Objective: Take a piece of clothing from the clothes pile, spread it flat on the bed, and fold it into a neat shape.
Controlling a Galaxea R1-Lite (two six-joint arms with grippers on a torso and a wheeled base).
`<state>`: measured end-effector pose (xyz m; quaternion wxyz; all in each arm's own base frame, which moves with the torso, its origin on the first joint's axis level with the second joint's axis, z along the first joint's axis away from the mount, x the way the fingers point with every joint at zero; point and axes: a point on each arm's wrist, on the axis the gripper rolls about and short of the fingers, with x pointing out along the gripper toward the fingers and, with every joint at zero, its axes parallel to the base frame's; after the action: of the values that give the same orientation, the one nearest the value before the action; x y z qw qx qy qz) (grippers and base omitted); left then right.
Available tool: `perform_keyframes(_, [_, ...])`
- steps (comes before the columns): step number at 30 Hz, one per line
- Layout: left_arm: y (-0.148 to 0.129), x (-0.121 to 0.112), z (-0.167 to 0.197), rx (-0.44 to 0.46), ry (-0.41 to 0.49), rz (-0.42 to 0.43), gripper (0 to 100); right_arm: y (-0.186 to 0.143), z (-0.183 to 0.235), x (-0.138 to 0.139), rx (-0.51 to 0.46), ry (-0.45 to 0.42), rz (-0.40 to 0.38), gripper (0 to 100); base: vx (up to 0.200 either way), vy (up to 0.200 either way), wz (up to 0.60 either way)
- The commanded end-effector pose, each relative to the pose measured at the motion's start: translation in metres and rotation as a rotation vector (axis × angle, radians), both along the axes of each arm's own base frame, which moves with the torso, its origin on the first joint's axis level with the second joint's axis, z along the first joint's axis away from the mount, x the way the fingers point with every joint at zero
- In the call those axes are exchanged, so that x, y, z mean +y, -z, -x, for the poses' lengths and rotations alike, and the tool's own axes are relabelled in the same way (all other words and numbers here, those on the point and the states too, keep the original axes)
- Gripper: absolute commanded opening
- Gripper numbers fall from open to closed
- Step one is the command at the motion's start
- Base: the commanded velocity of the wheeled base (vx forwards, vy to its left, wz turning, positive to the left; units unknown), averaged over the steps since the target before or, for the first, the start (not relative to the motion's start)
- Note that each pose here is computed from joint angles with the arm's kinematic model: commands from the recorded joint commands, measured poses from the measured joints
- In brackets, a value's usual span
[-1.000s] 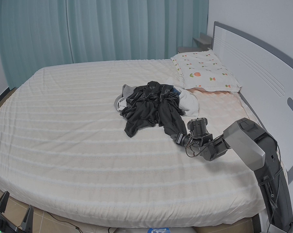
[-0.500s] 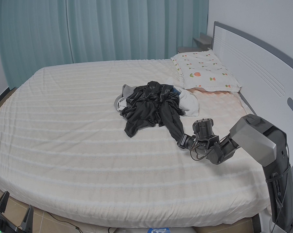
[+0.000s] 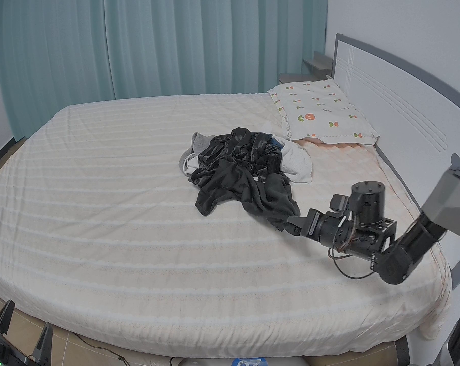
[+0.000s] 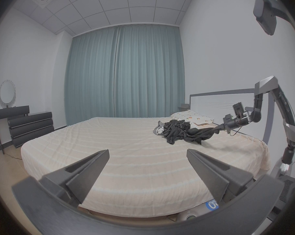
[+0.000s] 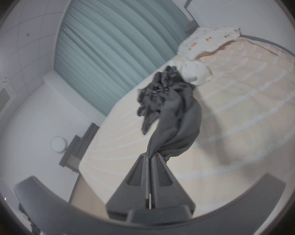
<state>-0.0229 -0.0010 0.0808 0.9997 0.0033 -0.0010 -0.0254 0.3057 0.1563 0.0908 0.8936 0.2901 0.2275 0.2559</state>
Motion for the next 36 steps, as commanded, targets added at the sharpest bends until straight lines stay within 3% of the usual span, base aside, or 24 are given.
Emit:
perform_keyframes(1, [0.004, 0.0, 0.0, -0.001, 0.006, -0.016, 100, -0.072, 0.059, -0.025, -0.2, -0.101, -0.118, 0, 0.0, 0.0, 0.0])
perform_keyframes(4, [0.004, 0.0, 0.0, -0.006, 0.015, -0.078, 100, -0.088, 0.078, -0.034, -0.244, -0.172, -0.148, 0, 0.0, 0.0, 0.0])
perform_keyframes(9, [-0.007, -0.001, 0.002, -0.047, 0.023, -0.054, 100, -0.095, 0.093, -0.041, -0.262, -0.207, -0.159, 0, 0.0, 0.0, 0.0])
perform_keyframes(10, [-0.054, -0.001, 0.011, -0.184, 0.036, 0.037, 100, -0.097, 0.096, -0.042, -0.268, -0.21, -0.162, 0, 0.0, 0.0, 0.0])
perform_keyframes(11, [-0.074, -0.001, 0.011, -0.2, 0.051, 0.067, 100, -0.099, 0.096, -0.042, -0.276, -0.214, -0.163, 0, 0.0, 0.0, 0.0])
perform_keyframes(18, [-0.104, -0.007, -0.056, 0.079, 0.295, -0.126, 100, -0.111, 0.099, -0.035, -0.323, -0.253, -0.19, 0, 0.0, 0.0, 0.0])
perform_keyframes(19, [-0.104, -0.007, -0.056, 0.079, 0.295, -0.126, 100, -0.111, 0.099, -0.035, -0.323, -0.253, -0.19, 0, 0.0, 0.0, 0.0])
perform_keyframes(20, [-0.103, -0.008, -0.082, 0.159, 0.352, -0.189, 100, -0.114, 0.101, -0.034, -0.33, -0.262, -0.194, 0, 0.0, 0.0, 0.0])
perform_keyframes(22, [-0.098, -0.016, -0.104, 0.236, 0.447, -0.212, 100, -0.111, 0.103, -0.033, -0.319, -0.266, -0.189, 0, 0.0, 0.0, 0.0])
perform_keyframes(25, [-0.089, -0.035, -0.129, 0.337, 0.571, -0.175, 100, -0.107, 0.106, -0.033, -0.306, -0.271, -0.185, 0, 0.0, 0.0, 0.0])
perform_keyframes(28, [-0.079, -0.058, -0.161, 0.435, 0.58, -0.147, 100, -0.105, 0.104, -0.032, -0.296, -0.271, -0.181, 0, 0.0, 0.0, 0.0])
perform_keyframes(30, [-0.075, -0.067, -0.172, 0.454, 0.581, -0.144, 100, -0.105, 0.103, -0.031, -0.295, -0.274, -0.181, 0, 0.0, 0.0, 0.0])
perform_keyframes(32, [-0.058, -0.085, -0.199, 0.511, 0.559, -0.093, 100, -0.103, 0.104, -0.026, -0.284, -0.293, -0.18, 0, 0.0, 0.0, 0.0])
perform_keyframes(36, [-0.038, -0.103, -0.225, 0.526, 0.513, -0.039, 100, -0.099, 0.103, -0.022, -0.269, -0.299, -0.175, 0, 0.0, 0.0, 0.0])
